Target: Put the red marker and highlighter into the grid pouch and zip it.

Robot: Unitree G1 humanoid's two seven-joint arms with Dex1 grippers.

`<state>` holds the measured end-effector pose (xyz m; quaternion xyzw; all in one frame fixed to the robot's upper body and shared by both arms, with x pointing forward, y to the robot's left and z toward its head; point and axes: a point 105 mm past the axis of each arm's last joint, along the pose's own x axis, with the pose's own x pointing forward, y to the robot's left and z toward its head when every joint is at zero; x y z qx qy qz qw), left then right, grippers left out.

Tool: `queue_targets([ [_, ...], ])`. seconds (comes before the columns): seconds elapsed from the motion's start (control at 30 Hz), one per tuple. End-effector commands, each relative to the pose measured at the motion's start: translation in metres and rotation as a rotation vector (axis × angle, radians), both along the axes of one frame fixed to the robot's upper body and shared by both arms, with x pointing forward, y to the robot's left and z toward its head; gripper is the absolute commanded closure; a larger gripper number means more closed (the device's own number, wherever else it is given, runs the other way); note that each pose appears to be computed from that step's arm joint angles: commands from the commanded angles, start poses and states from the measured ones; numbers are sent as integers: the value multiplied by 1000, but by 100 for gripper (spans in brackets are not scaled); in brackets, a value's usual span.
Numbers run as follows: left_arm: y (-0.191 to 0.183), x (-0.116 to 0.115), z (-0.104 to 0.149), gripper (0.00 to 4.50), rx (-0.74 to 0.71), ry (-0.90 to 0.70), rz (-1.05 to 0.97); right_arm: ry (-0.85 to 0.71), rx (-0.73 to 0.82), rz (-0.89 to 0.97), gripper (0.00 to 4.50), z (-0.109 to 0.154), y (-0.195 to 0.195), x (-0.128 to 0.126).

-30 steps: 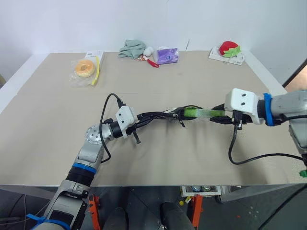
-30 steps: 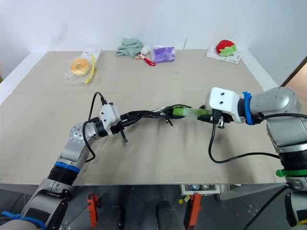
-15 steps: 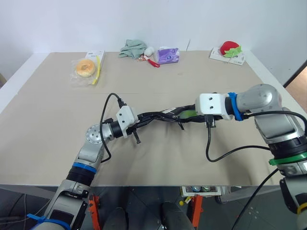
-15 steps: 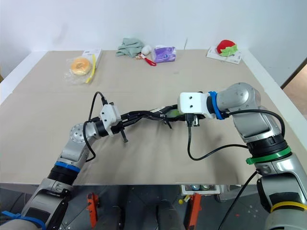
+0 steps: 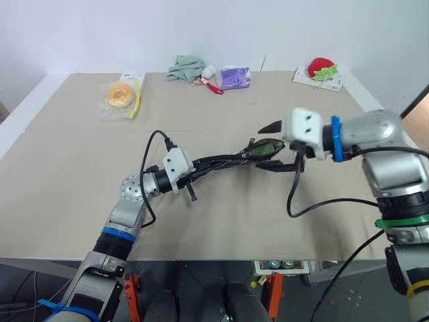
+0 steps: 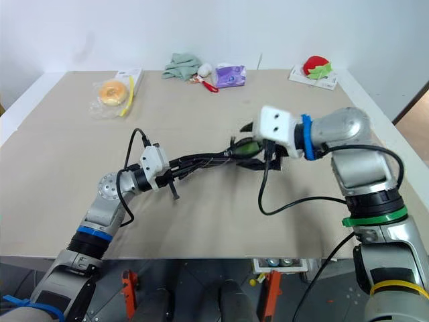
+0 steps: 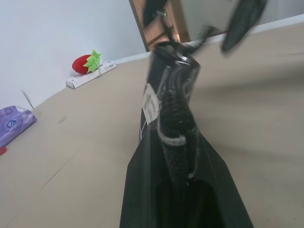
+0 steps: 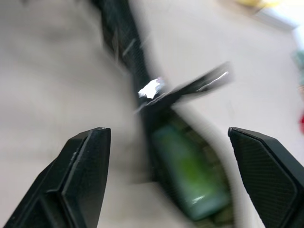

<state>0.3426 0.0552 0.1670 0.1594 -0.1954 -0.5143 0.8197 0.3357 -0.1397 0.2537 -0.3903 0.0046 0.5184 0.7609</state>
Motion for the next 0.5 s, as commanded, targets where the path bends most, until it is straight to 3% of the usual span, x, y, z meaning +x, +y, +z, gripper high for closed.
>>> queue_targets([
  [0.03,0,0,17,450,-31,-51,-5,8,75,26,15,10,3,-14],
  [0.5,0,-1,17,450,-26,-50,-7,65,92,38,15,-18,20,-9],
])
